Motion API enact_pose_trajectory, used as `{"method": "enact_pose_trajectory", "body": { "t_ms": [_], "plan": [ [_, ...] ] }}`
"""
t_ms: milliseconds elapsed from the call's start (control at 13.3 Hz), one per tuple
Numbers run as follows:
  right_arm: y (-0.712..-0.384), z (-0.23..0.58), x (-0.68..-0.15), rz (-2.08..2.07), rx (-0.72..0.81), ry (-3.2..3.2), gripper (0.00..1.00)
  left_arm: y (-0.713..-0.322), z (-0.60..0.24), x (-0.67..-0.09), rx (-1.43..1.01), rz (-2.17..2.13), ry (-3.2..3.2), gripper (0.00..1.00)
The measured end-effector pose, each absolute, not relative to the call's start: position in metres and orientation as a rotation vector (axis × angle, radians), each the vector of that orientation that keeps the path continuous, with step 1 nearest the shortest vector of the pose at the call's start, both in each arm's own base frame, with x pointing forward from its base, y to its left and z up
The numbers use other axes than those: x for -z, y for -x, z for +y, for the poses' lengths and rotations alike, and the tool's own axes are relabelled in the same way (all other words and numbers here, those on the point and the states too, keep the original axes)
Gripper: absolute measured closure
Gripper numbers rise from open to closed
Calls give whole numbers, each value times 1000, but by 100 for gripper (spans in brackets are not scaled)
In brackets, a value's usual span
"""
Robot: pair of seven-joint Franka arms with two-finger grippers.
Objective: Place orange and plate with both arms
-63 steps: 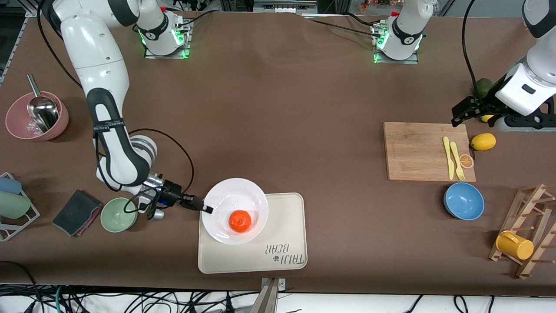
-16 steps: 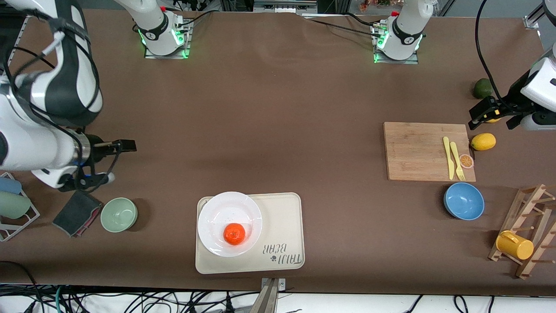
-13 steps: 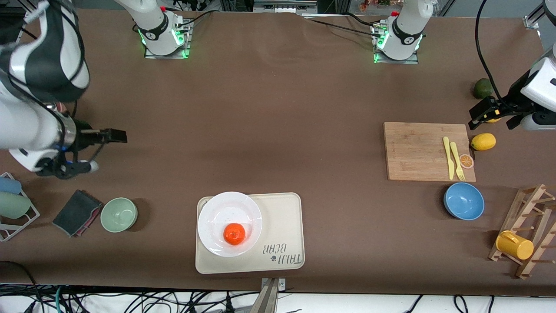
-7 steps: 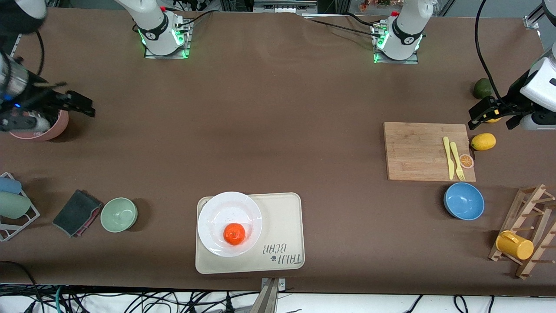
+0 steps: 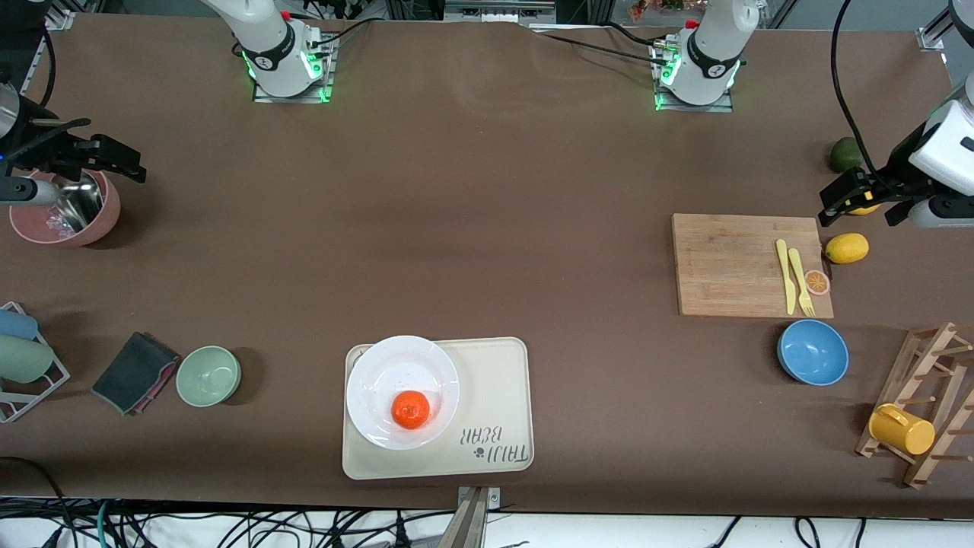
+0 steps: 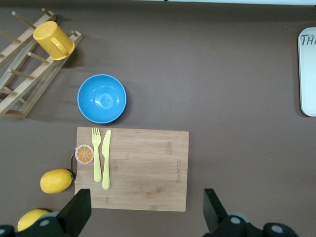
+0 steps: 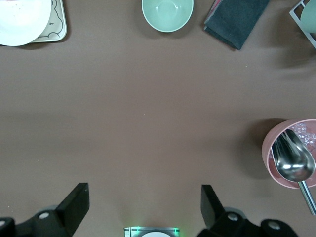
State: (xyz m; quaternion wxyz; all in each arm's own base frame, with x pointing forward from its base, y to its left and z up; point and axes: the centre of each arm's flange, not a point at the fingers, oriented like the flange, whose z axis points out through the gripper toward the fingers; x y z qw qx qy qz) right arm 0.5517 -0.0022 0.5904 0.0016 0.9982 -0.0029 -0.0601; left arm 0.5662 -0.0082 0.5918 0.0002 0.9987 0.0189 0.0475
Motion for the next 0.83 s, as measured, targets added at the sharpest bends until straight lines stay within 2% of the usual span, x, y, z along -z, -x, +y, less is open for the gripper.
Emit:
{"method": "enact_pose_trajectory", "body": {
  "t_ms": [828],
  "plan": [
    [-554, 2, -587, 1, 195, -3131, 0, -566, -8, -591, -142, 59, -3137, 0]
  ]
}}
